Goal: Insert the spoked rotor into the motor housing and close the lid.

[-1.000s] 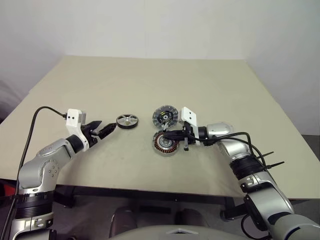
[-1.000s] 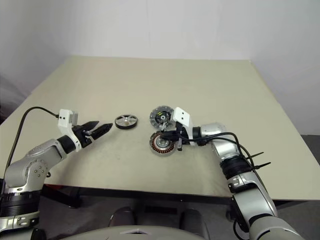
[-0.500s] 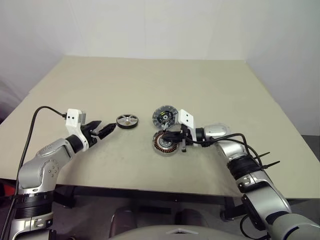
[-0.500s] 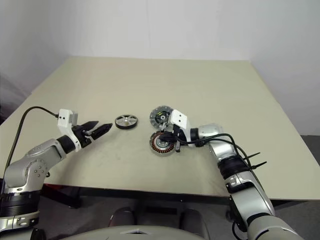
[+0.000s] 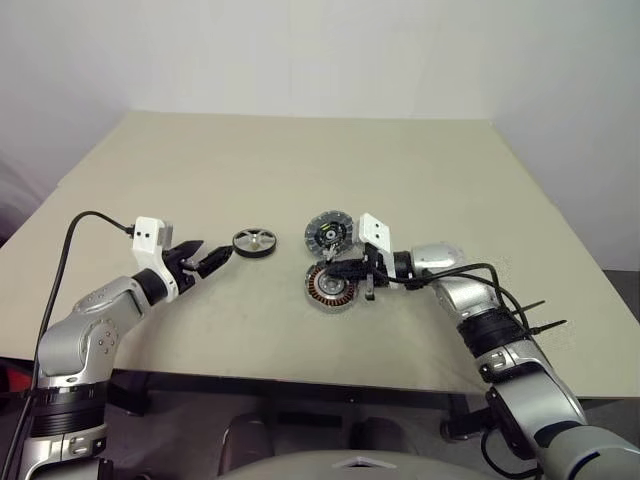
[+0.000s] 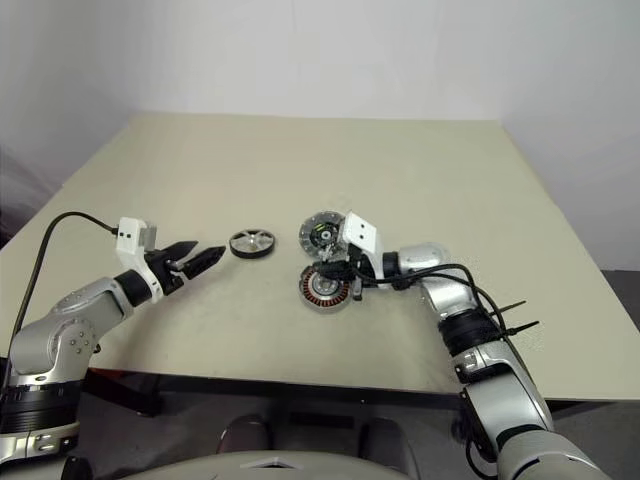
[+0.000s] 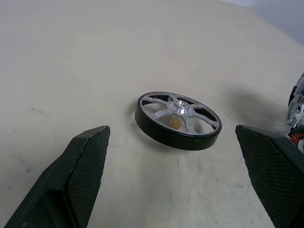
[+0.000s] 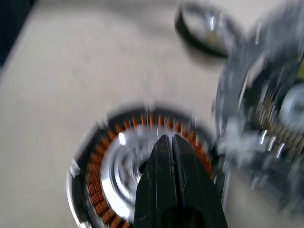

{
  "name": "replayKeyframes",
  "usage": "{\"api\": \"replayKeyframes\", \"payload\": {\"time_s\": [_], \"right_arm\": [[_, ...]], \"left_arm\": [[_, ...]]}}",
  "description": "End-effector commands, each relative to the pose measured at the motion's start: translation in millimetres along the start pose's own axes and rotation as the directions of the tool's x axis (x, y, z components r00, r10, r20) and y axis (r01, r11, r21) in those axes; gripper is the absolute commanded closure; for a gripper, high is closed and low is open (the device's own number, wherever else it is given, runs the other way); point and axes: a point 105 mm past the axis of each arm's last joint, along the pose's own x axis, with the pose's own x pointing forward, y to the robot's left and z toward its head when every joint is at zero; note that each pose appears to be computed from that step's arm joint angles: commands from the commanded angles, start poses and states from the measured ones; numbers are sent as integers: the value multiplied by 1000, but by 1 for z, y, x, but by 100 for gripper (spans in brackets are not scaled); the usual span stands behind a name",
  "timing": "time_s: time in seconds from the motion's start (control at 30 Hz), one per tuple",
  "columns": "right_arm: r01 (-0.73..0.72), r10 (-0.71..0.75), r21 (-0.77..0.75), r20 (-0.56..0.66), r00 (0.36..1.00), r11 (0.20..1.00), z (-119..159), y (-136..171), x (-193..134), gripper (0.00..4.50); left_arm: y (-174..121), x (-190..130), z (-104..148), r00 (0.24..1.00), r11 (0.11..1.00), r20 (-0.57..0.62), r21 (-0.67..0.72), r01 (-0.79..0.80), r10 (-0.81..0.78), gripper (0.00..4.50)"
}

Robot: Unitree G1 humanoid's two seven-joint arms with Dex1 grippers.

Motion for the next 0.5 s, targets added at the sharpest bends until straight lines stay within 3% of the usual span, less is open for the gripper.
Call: {"api": "replayKeyframes", "payload": {"time_s": [0.03,0.5], "right_arm": [[-1,1,-5,-28,1000,1000,-6,0,0,445],[27,-18,-76,113,993,997,47,-8,-23,445]], "left_arm": [[-3,-2,13,999,999,40,45,8,-10,0],[-2,-3,12,999,999,45,34,3,-4,0]]}}
